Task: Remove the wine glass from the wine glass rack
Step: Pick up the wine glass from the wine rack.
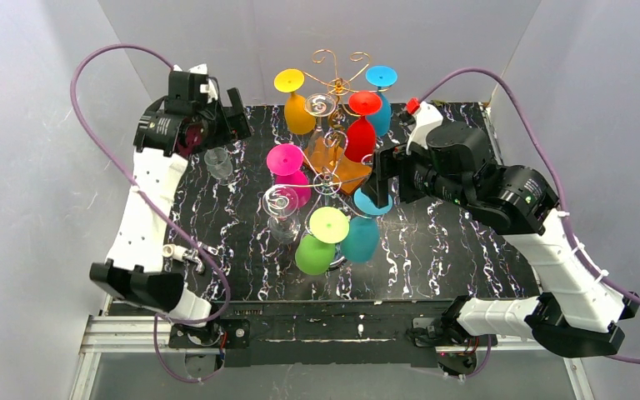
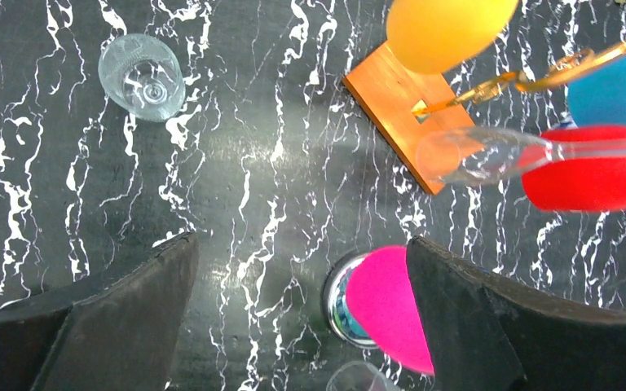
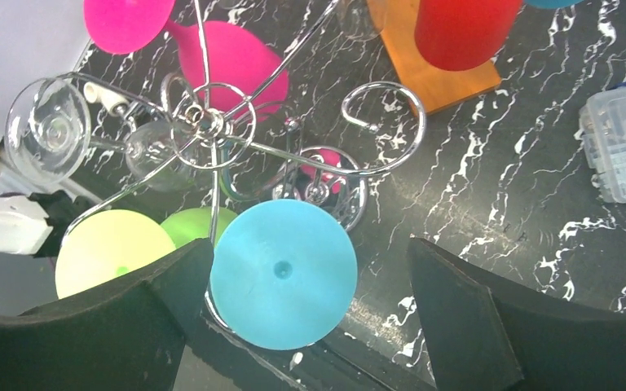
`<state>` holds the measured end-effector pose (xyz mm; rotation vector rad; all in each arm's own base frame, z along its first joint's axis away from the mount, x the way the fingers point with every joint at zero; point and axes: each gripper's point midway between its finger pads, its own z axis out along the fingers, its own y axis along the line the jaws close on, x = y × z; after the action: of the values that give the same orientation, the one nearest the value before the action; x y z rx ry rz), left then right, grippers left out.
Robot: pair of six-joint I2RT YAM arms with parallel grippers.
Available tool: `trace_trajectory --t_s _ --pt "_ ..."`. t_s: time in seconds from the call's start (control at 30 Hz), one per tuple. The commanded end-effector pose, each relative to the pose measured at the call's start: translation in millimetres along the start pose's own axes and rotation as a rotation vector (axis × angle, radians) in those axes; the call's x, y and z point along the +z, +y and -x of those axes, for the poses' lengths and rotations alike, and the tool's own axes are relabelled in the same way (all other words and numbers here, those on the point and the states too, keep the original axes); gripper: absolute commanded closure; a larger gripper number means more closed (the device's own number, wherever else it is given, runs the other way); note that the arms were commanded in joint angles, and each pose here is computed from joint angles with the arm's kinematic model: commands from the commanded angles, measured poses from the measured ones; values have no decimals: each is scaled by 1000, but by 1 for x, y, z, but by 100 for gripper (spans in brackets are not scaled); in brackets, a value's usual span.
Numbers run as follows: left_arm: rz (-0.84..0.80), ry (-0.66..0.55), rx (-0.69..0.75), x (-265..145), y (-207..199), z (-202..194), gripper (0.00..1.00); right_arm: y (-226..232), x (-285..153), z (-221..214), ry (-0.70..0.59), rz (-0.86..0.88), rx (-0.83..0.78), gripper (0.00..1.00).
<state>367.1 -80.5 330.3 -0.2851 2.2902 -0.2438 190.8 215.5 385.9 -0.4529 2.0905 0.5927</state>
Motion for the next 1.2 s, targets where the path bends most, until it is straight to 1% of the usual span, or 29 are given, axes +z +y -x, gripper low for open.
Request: trace_trajectory --t_s 0.0,0.23,0.4,0.87,1.17 --pt "-30 -20 21 -38 1 -15 2 12 -2 -5 33 59 8 2" --pt "-99 -14 39 -66 -6 -35 2 8 9 -15 94 25 10 2" --pt "-115 -18 48 -77 -5 -38 2 1 8 -14 96 -16 2 2" --pt "-111 -2 53 -75 -3 -45 1 16 7 -8 111 39 14 0" --pt "-115 -6 60 -76 -3 -43 1 12 11 -14 154 -11 -8 0"
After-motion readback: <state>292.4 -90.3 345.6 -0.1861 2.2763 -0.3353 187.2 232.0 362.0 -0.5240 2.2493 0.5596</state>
